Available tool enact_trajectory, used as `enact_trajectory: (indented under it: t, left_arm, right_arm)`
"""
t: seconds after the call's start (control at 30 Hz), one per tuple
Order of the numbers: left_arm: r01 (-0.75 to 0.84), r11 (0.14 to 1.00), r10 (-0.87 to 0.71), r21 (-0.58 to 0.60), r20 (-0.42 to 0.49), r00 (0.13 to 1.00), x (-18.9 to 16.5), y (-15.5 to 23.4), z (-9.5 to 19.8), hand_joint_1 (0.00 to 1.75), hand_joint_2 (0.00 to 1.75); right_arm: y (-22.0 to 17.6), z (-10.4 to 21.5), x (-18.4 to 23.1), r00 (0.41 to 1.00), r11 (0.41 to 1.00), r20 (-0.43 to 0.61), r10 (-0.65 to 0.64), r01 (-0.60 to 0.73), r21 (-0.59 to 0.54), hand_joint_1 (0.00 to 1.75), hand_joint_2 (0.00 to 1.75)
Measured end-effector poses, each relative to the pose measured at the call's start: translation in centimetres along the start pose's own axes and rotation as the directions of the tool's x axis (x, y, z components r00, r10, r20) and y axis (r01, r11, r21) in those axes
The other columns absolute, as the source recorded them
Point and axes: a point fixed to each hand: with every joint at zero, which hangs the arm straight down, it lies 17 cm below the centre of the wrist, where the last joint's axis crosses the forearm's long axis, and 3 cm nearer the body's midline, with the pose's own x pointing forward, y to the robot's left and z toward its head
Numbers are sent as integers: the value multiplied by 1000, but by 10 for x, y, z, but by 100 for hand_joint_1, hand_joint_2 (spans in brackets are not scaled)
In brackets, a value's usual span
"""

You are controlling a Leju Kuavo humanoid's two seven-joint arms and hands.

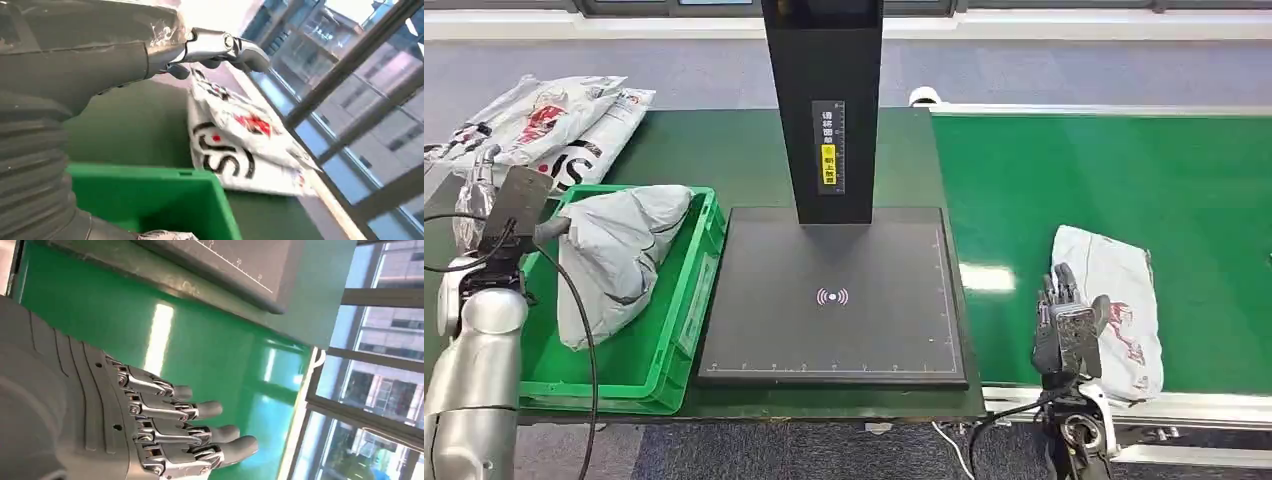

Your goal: Moved the parcel from conveyor to table for the left to box.

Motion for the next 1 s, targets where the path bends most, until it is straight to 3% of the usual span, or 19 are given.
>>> enact_trajectory:
  t: [0.17,0.43,0.63,0.93,0.97,1.0]
  left_arm:
    - [257,965,-256,49,-34,966,-21,24,1,0,175]
    - [326,944,-322,59,-59,945,-32,33,5,0,175]
    - [659,751,-653,38,-108,750,-59,51,18,0,175]
    - [697,716,-692,32,-100,715,-65,57,22,0,175]
    - [734,676,-722,65,-135,678,-67,71,24,0,175]
    - [803,578,-781,145,-186,596,-63,98,28,0,175]
  right_arm:
    - [-7,3,4,1000,1000,10,1,-1,-10,0,0]
    - [-9,5,3,1000,1000,10,3,-3,-13,0,0]
    - [-5,7,2,1000,1000,10,8,-8,8,0,0]
    - [-5,6,3,1000,1000,12,8,-8,9,0,0]
    - [-5,6,4,1000,1000,12,9,-9,9,0,0]
    - [-5,4,5,1000,1000,15,9,-10,7,0,0]
